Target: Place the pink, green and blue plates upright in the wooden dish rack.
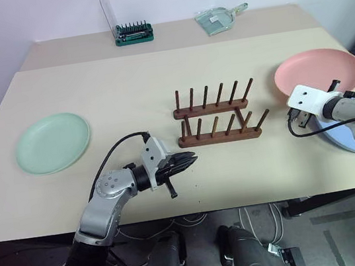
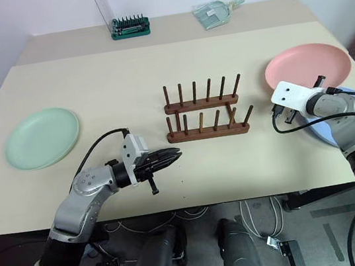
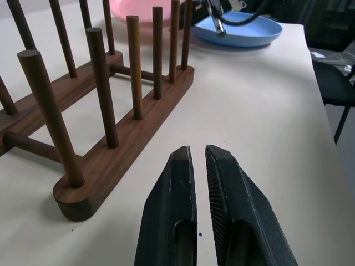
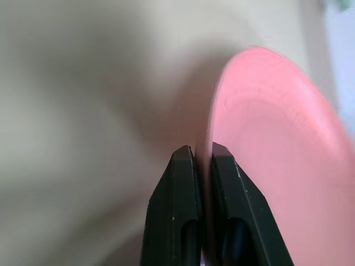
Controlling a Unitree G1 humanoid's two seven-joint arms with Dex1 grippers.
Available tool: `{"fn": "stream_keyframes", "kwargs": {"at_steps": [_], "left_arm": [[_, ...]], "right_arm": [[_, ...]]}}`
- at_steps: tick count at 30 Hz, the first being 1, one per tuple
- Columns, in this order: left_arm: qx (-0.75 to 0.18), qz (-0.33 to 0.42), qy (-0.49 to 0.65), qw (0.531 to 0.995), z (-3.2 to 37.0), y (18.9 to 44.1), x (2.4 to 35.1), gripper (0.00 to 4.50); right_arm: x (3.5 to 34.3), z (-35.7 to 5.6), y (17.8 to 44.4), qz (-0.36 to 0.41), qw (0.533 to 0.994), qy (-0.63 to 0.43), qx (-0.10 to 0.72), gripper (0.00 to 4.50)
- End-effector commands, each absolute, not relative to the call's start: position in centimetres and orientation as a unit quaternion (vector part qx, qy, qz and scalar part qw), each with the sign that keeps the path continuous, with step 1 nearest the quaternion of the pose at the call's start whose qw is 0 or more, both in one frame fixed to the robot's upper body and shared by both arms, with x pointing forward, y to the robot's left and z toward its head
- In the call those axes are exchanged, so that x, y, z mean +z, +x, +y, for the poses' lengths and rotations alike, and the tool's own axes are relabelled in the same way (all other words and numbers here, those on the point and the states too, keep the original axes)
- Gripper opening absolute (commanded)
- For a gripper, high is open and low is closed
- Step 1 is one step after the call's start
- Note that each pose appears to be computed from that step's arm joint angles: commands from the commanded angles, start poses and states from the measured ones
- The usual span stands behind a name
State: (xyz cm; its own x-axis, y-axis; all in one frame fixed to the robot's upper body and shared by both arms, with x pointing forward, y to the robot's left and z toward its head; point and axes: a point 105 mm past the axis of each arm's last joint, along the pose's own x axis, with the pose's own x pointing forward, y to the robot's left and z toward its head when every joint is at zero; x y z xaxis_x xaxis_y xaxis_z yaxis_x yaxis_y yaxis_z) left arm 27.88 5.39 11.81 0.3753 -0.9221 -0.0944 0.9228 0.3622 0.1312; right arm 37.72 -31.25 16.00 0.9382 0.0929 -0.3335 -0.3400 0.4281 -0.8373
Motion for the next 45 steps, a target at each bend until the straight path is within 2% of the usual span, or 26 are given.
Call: {"fn": "stream_keyframes", "kwargs": {"at_steps": [1,4,8,10,12,14,18,21,28,31,45], "left_arm": [[-0.557,-0.03,0.088,0.825,5.3,27.9,13.4,0.4],[-0.545,-0.039,0.091,0.832,5.6,28.3,13.8,0.4],[-0.538,-0.05,0.084,0.837,5.8,28.7,14.4,0.4],[-0.534,-0.057,0.078,0.84,6.0,29.0,15.0,0.4],[-0.535,-0.062,0.077,0.839,6.1,29.0,15.3,0.4],[-0.539,-0.066,0.074,0.836,6.1,28.8,15.6,0.4],[-0.549,-0.059,0.075,0.83,6.1,28.2,15.2,0.4],[-0.551,-0.057,0.07,0.83,6.1,28.0,15.0,0.4],[-0.555,-0.056,0.071,0.827,5.9,27.8,15.0,0.4],[-0.556,-0.055,0.069,0.826,5.7,27.7,15.0,0.4],[-0.553,-0.052,0.068,0.829,5.6,27.7,15.1,0.4]], "right_arm": [[23.4,-29.8,37.2,-0.011,0.871,-0.477,0.113,0.02],[28.0,-26.8,35.5,-0.115,0.903,-0.38,0.165,0.02],[30.1,-24.8,33.8,-0.159,0.92,-0.279,0.224,0.02],[32.3,-22.7,31.7,-0.203,0.921,-0.141,0.3,0.02],[34.0,-21.3,29.6,-0.238,0.9,0.004,0.366,0.02],[34.3,-20.7,28.1,-0.244,0.874,0.102,0.407,0.02],[32.9,-20.6,27.1,-0.214,0.854,0.221,0.42,0.02],[32.1,-20.5,26.7,-0.197,0.844,0.271,0.42,0.02],[30.3,-20.0,26.9,-0.162,0.846,0.308,0.405,0.02],[28.9,-19.9,27.5,-0.146,0.849,0.332,0.383,0.02],[26.7,-21.1,29.6,-0.126,0.855,0.395,0.312,0.02]]}}
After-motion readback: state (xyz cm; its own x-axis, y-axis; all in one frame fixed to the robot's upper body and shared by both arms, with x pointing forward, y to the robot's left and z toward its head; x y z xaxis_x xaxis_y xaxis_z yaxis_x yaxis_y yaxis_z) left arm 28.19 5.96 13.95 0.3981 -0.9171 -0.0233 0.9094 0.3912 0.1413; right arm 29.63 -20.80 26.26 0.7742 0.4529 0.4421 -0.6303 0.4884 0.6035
